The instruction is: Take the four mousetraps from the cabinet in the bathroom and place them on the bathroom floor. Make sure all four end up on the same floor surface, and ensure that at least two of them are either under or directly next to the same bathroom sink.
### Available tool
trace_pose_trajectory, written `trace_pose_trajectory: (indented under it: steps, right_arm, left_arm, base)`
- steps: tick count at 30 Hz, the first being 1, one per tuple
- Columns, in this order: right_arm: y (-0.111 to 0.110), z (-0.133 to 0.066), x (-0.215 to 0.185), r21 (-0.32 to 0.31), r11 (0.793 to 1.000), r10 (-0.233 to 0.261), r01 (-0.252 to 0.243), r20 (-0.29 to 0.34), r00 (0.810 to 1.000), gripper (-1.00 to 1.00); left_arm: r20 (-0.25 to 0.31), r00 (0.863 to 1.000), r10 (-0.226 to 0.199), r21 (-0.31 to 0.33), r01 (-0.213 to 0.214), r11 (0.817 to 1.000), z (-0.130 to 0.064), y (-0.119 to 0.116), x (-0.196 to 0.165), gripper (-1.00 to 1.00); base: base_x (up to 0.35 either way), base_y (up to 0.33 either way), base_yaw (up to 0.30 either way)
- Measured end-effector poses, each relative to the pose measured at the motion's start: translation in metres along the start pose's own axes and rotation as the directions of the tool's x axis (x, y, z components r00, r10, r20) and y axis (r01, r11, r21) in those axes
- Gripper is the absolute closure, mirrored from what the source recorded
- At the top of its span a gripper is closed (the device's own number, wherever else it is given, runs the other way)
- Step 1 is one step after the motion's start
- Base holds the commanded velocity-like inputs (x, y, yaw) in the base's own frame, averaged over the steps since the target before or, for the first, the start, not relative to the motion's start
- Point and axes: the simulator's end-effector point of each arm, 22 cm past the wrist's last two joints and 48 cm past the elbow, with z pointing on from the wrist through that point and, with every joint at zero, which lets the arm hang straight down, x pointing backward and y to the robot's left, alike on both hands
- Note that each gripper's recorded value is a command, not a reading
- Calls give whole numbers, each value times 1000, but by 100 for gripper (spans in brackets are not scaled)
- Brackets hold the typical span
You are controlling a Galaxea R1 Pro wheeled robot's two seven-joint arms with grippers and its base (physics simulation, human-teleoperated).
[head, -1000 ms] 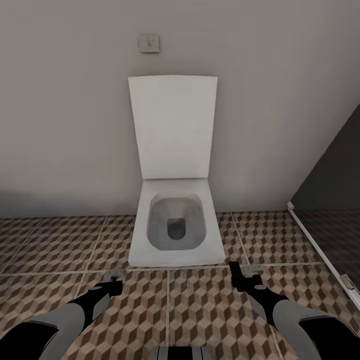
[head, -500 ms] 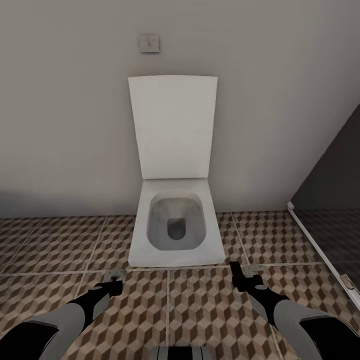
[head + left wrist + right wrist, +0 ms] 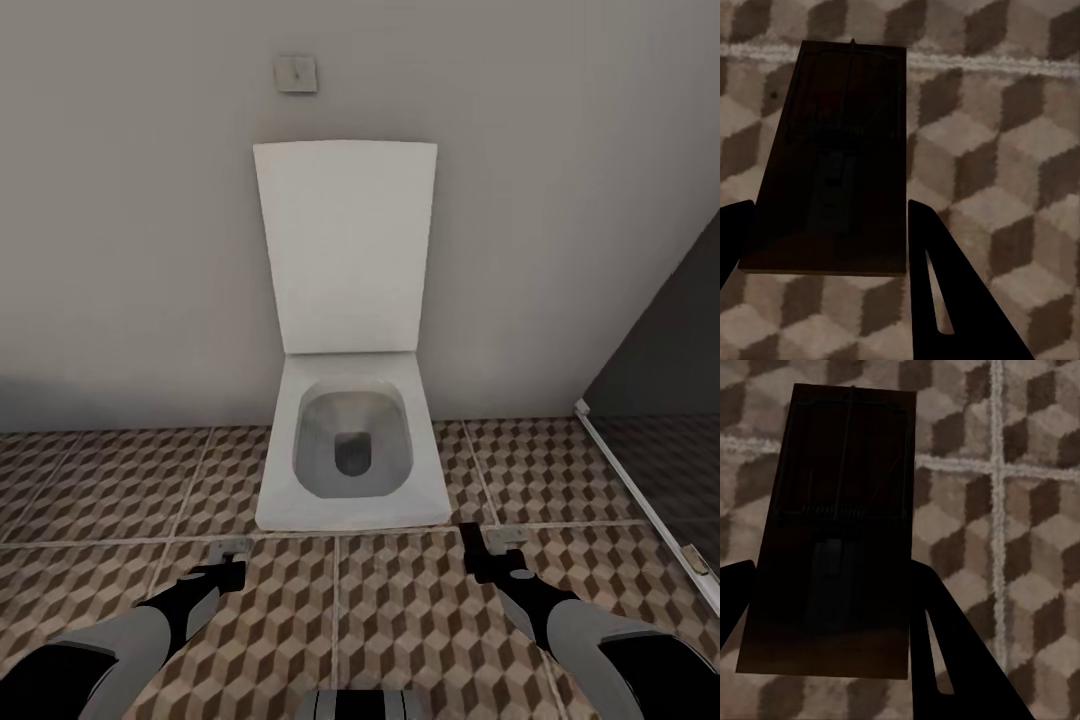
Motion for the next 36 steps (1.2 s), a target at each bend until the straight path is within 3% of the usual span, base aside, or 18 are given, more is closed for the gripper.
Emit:
trace_pose_trajectory:
  steps: [14, 36]
  right_arm:
    - [6, 8, 14, -8, 1000, -3, 3, -21, 1000, 100]
    - [5, 8, 14, -6, 1000, -2, 2, -21, 1000, 100]
  left_arm:
    - [-28, 1000, 3, -3, -3, 1000, 9, 1, 15, 100]
    - [-27, 1000, 4, -3, -4, 1000, 9, 1, 15, 100]
  base:
    - [0, 0, 0]
    - [0, 0, 0]
